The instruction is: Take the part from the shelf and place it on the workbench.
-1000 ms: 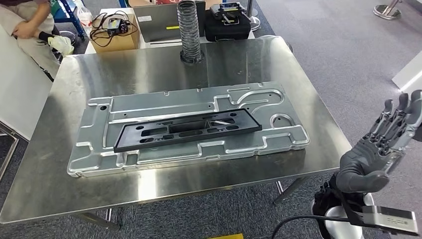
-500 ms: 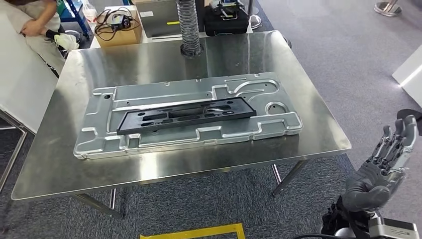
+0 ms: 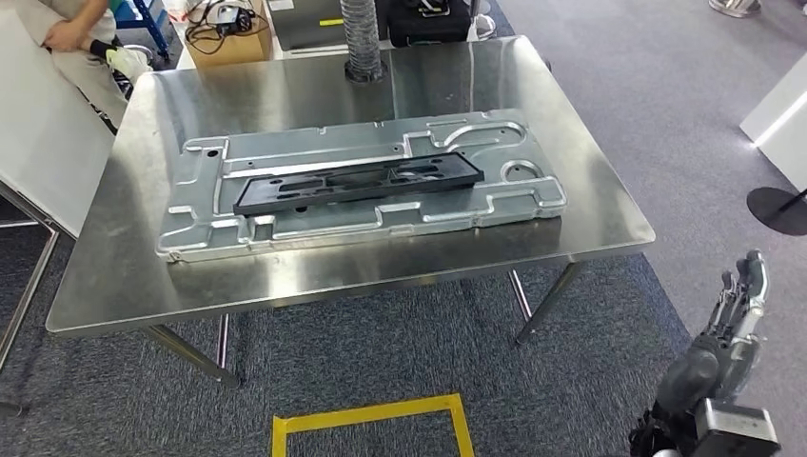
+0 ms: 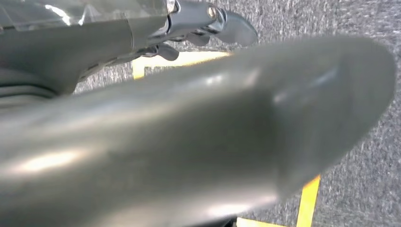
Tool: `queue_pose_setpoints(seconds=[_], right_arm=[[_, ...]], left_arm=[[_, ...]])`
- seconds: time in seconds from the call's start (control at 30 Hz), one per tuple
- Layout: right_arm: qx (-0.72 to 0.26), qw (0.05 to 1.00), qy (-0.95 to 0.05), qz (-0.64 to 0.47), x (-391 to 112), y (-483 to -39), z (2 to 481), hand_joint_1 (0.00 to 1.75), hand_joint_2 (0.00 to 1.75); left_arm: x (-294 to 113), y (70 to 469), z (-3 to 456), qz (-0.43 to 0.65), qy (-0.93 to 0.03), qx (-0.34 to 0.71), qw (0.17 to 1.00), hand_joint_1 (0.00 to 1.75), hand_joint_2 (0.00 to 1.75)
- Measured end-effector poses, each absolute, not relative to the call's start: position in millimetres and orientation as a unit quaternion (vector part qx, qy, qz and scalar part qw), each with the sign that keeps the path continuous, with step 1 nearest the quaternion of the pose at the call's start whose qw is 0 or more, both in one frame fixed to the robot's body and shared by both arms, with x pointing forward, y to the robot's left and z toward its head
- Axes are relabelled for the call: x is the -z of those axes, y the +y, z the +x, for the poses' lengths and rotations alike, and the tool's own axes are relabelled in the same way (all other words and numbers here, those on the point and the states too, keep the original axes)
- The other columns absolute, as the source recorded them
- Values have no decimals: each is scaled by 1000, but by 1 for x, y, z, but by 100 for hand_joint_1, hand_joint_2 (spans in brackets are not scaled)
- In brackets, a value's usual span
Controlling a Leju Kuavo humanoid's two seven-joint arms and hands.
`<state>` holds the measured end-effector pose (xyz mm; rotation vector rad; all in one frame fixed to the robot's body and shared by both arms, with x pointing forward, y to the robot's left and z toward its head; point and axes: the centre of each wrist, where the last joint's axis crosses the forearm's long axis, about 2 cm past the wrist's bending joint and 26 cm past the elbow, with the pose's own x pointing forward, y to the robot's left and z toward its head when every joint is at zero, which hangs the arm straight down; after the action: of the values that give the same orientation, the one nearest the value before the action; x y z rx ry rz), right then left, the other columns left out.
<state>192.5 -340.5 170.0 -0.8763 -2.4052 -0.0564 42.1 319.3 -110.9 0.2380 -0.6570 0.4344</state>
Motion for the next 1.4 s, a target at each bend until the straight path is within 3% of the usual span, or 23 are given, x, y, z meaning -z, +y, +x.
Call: queue_pose_setpoints(seconds=[0.07, 0.2, 0.33, 0.43, 0.57, 0.63, 0.7, 0.87, 1.4], right_arm=[[11, 306, -888, -342, -158, -344, 193, 0, 175], [-44, 390, -818, -421, -104, -365, 197, 0, 0], [-117, 553, -641, -520, -5, -409, 158, 0, 0], [-147, 708, -471, -505, 50, -409, 109, 0, 0], [-186, 925, -152, -295, 93, -367, 71, 0, 0], [-219, 962, -13, -163, 103, -346, 56, 0, 0], [-241, 965, 64, -78, 108, -331, 46, 0, 0], [-247, 964, 94, -21, 110, -316, 44, 0, 0], [-256, 964, 11, -75, 110, -308, 53, 0, 0]], left_arm=[[111, 319, 42, 116, -320, -213, 916, 0, 0], [111, 318, 40, 115, -318, -217, 916, 0, 0], [112, 316, 37, 112, -317, -213, 917, 0, 0], [112, 316, 33, 109, -322, -206, 918, 0, 0], [112, 315, 35, 95, -329, -184, 921, 0, 0], [112, 313, 36, 88, -326, -173, 925, 0, 0], [112, 312, 37, 83, -323, -164, 928, 0, 0], [112, 309, 38, 77, -320, -153, 932, 0, 0], [112, 302, 40, 71, -316, -143, 935, 0, 0]])
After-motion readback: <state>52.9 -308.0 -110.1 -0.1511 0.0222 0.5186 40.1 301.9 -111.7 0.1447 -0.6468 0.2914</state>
